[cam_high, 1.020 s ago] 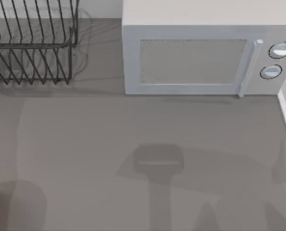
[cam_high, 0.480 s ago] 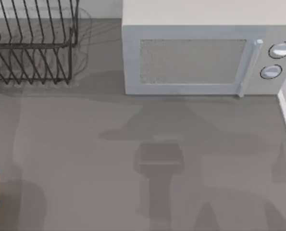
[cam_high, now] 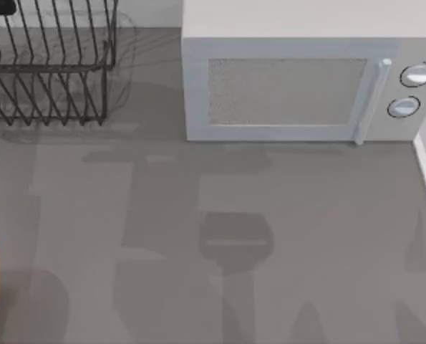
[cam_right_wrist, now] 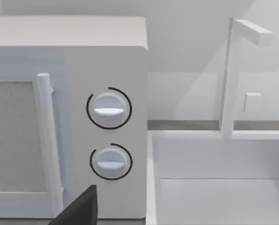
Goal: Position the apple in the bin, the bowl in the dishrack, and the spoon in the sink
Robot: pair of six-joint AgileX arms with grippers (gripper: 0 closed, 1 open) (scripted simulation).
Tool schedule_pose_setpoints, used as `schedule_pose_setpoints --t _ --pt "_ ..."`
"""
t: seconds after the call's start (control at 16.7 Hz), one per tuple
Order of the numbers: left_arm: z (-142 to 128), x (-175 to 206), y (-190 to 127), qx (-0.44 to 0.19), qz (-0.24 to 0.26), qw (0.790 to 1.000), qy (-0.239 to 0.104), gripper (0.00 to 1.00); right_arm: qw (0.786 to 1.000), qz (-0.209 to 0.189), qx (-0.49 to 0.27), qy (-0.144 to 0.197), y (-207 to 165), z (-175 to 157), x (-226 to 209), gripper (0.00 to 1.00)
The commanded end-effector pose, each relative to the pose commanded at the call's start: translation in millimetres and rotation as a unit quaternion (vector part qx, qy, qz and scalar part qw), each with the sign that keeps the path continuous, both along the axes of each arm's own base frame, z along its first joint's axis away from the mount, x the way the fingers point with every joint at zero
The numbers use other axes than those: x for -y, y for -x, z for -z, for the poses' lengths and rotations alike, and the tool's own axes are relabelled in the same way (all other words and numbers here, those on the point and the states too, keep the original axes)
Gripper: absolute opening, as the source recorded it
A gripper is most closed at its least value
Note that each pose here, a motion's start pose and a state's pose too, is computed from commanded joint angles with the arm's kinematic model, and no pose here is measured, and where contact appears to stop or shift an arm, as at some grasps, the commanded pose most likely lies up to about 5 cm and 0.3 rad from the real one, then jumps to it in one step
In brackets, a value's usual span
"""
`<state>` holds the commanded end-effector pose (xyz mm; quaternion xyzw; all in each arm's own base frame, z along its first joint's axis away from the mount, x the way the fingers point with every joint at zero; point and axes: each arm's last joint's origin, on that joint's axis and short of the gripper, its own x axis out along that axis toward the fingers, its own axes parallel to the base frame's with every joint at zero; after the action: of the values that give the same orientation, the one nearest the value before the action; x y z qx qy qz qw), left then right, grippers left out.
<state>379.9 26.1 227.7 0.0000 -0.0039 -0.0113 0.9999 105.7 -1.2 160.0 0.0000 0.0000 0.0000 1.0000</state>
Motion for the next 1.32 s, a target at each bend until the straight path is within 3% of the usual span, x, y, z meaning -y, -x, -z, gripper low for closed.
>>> schedule_pose_setpoints --t 0.36,1.14,1.32 --pt "9.7 0.9 -1.4 -0.004 -0.001 1.0 0.0 0.0 1.0 0.0 0.0 0.0 0.0 0.0 0.0 1.0" --pt "9.7 0.9 -1.4 -0.004 -0.001 1.0 0.0 0.98 1.0 0.0 0.0 0.0 0.0 0.0 0.0 1.0" --pt "9.7 0.9 -1.4 -0.004 -0.001 1.0 0.0 1.0 1.0 0.0 0.0 0.0 0.0 0.0 0.0 1.0"
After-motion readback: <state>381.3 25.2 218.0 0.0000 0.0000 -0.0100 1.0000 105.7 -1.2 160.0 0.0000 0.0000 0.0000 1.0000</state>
